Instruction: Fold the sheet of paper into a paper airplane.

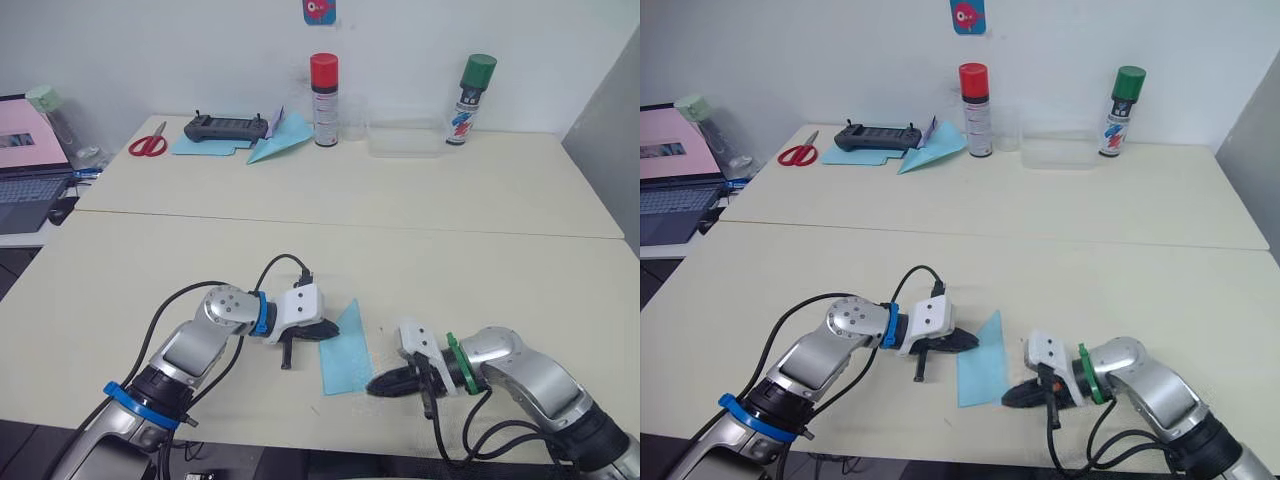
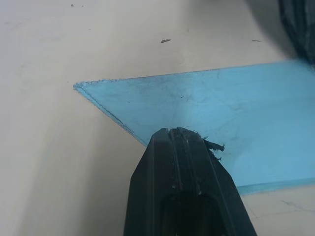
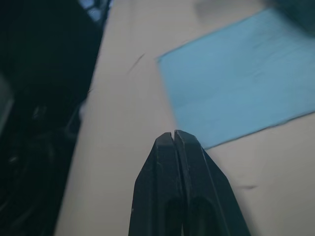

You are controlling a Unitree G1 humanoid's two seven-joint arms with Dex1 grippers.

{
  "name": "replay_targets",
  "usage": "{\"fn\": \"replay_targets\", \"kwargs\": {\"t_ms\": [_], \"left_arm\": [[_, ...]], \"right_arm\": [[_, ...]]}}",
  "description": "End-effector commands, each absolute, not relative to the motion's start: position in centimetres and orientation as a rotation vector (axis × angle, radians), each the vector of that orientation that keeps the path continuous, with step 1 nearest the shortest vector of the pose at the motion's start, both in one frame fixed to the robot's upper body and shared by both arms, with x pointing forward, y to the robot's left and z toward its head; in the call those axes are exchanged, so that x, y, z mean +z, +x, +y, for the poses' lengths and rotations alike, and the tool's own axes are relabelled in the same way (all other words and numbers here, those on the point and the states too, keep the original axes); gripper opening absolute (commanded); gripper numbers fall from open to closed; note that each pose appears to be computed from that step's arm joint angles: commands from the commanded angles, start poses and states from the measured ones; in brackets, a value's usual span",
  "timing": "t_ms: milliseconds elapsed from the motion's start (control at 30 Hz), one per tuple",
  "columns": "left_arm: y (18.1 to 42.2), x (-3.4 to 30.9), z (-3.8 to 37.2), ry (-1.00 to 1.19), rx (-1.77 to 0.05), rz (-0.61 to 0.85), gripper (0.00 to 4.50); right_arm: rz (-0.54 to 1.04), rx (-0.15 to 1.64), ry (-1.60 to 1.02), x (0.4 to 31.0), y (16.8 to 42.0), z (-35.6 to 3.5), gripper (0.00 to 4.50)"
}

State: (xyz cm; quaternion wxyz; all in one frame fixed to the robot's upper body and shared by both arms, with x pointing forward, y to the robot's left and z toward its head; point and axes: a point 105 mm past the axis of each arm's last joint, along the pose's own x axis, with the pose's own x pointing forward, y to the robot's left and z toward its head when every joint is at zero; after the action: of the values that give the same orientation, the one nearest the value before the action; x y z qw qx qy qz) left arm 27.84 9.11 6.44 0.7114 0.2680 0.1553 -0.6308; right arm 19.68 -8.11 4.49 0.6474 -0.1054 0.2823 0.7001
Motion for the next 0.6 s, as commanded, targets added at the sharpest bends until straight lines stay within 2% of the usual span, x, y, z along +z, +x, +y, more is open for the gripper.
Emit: {"fn": "replay_targets", "kwargs": {"t_ms": [33,67,200,300,433,600], "left_arm": [[27.4,3.5,11.2,0.621,-1.35,0.504,0.0],[27.4,3.5,11.1,0.62,-1.349,0.503,0.0],[27.5,3.3,11.0,0.604,-1.337,0.497,0.0],[27.6,3.3,10.6,0.579,-1.332,0.491,0.0],[27.7,3.2,10.4,0.556,-1.326,0.483,0.0],[27.8,3.1,10.0,0.549,-1.332,0.478,0.0]], "right_arm": [[0.809,1.64,-0.231,2.9,17.6,-9.9,0.02],[0.804,1.631,-0.233,3.1,17.8,-10.0,0.02],[0.649,1.5,-0.137,6.1,21.5,-9.6,0.02],[0.646,1.494,-0.124,7.6,21.7,-10.2,0.02],[0.549,1.42,-0.022,9.5,23.1,-8.8,0.02],[0.461,1.263,0.04,9.0,25.6,-6.2,0.02]]}}
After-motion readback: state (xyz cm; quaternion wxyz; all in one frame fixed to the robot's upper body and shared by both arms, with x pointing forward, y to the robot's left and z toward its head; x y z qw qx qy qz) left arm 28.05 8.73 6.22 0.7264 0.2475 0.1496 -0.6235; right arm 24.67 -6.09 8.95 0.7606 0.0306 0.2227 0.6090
